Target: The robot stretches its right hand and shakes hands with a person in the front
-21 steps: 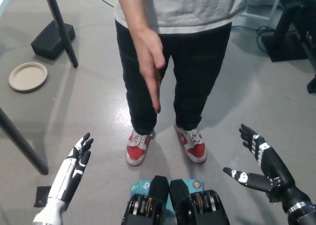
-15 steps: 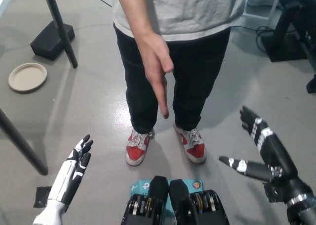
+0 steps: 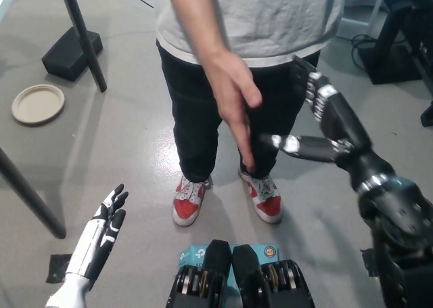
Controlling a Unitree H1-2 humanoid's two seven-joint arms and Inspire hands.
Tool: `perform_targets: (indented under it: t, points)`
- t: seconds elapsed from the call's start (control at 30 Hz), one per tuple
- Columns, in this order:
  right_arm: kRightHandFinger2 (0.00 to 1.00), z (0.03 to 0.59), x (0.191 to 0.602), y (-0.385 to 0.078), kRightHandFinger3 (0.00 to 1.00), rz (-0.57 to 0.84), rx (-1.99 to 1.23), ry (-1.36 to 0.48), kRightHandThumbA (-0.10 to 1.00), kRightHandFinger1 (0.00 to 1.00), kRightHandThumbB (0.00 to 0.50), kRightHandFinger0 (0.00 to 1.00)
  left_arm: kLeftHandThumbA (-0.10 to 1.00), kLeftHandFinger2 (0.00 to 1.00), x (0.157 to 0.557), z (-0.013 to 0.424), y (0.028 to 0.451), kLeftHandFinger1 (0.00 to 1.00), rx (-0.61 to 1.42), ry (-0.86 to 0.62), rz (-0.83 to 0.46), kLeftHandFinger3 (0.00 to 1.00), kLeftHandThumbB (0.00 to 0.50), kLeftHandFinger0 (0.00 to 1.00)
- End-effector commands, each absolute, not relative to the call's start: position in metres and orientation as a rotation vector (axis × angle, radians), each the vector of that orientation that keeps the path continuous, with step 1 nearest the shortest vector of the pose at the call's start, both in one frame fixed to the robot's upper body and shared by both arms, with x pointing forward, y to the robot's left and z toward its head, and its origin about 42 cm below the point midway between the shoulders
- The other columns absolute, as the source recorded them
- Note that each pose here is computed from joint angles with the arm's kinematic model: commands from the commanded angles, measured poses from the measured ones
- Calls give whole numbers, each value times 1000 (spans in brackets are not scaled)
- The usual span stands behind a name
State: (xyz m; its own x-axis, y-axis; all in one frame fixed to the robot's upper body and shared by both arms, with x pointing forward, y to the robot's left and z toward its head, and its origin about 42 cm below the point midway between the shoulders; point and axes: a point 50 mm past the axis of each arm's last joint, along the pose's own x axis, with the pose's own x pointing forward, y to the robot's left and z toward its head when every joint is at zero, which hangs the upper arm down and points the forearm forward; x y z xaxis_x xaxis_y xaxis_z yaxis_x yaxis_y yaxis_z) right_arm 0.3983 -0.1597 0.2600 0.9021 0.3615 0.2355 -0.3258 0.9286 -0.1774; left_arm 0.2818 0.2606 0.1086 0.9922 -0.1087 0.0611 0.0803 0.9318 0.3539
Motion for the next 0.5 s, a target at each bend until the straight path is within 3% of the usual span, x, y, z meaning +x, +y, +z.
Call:
perform_targets:
  t: [0.0,0.1,0.47]
  points:
    - [1000,277,418,-141,1000,360,-186,-276,1000,1000,428,1000,1000,1000,283,120,260,1000,365,-141,-95,1000,68,1000]
    - [1000,281,429,-128,1000,377,-212,-246,1000,1000,454,1000,1000,1000,283,120,260,1000,376,-141,-90,1000,73,1000]
    - [1000,279,447,-98,1000,445,-227,-196,1000,1000,431,1000,1000,1000,284,122,260,1000,366,-141,-94,1000,67,1000]
